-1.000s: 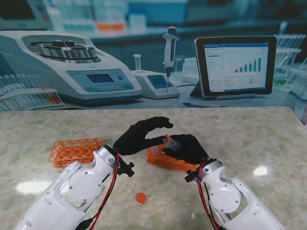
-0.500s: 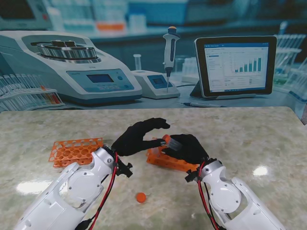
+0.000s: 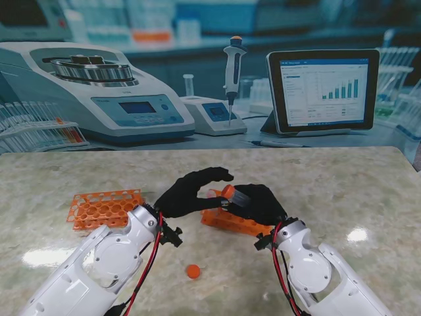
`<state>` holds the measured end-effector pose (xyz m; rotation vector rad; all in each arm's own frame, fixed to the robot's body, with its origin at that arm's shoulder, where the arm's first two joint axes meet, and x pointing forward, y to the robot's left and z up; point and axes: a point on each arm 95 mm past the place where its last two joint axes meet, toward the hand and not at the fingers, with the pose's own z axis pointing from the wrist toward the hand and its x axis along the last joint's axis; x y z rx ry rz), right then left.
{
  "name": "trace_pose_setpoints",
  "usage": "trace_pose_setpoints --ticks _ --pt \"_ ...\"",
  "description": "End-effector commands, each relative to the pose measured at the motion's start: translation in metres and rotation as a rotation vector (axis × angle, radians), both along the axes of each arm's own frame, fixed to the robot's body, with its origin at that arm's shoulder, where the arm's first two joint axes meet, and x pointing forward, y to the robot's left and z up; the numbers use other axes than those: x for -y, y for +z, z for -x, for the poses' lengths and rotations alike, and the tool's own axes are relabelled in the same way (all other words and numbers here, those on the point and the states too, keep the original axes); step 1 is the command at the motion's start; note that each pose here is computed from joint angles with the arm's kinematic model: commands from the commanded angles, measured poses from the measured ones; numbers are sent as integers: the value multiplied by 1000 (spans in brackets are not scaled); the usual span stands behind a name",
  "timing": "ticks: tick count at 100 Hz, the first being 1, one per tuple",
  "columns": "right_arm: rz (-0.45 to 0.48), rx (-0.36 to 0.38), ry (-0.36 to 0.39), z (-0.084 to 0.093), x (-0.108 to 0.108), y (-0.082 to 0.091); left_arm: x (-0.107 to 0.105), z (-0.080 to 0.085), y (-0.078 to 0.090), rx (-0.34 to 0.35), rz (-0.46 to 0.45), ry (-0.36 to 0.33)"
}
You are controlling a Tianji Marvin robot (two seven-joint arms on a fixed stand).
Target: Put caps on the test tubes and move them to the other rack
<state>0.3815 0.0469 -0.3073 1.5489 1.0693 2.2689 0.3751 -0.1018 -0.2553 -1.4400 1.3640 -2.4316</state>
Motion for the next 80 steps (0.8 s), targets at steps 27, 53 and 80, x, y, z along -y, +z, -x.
trace_pose_setpoints --ticks 27,53,80 --pt "-5 -3 5 3 -2 -1 4 -2 -7 -34 -7 0" --pt "-3 -3 4 3 -2 -1 8 -3 -9 -44 0 -3" --pt "-3 -4 6 3 -2 -1 9 -4 -9 -46 11 5"
